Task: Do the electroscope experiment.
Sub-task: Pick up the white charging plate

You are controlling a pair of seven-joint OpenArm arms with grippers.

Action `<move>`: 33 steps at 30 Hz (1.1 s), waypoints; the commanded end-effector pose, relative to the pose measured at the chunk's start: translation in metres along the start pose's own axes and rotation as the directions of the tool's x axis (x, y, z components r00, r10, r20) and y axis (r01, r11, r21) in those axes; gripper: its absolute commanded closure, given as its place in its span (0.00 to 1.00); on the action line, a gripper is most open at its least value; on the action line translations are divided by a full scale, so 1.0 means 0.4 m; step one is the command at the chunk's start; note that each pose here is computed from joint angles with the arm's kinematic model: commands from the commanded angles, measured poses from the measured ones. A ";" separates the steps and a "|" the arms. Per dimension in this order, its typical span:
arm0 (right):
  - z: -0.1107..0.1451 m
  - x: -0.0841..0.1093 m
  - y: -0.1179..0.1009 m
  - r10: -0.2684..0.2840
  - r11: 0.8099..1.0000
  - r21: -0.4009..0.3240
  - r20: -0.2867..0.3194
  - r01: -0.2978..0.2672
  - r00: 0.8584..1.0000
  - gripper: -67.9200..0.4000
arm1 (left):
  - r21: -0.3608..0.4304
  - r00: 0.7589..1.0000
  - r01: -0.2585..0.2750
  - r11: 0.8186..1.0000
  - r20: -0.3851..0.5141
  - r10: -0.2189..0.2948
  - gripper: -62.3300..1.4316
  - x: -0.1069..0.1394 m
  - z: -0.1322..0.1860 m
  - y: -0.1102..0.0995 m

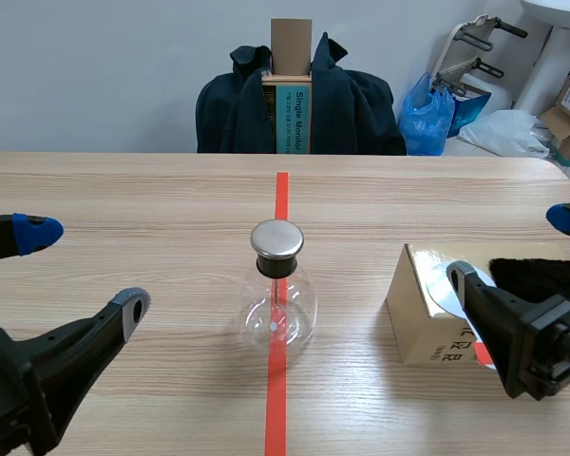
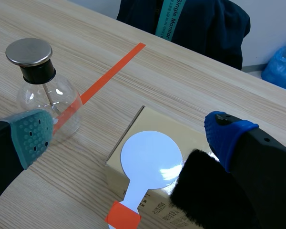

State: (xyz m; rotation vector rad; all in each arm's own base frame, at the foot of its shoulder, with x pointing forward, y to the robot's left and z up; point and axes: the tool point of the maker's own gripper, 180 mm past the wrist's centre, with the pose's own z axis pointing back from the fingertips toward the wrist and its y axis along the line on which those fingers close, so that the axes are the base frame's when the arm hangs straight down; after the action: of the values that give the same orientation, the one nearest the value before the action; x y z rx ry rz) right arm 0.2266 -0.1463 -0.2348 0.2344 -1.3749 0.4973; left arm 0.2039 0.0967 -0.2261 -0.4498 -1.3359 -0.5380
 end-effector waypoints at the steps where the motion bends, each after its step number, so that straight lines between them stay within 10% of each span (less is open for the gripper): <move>1: -0.006 0.031 -0.005 0.010 1.000 0.000 0.044 -0.010 0.999 0.01 | 0.000 0.999 0.002 1.000 0.046 -0.002 0.00 0.032 -0.007 0.000; 17: -0.006 0.031 -0.005 0.011 1.000 0.000 0.043 -0.011 0.999 0.01 | 0.000 0.999 0.005 1.000 0.041 -0.005 0.00 0.030 -0.009 0.001; 22: 0.000 0.005 0.026 0.192 0.980 0.054 -0.023 -0.190 0.981 0.01 | 0.000 0.999 0.005 1.000 0.040 -0.005 0.00 0.030 -0.009 0.001; 25: 0.023 -0.023 0.060 0.359 0.929 0.124 -0.085 -0.347 0.930 0.01 | 0.000 0.999 0.005 1.000 0.040 -0.005 0.00 0.030 -0.009 0.001; 33: 0.107 -0.070 0.134 0.700 0.706 0.264 -0.128 -0.657 0.702 0.01 | 0.000 0.999 0.005 1.000 0.040 -0.005 0.00 0.030 -0.009 0.001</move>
State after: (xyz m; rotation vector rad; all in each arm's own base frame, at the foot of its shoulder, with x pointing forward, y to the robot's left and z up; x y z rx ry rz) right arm 0.1577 -0.1227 -0.2664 -0.1690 -1.1301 1.2630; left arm 0.2074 0.0972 -0.2239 -0.4424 -1.3462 -0.5412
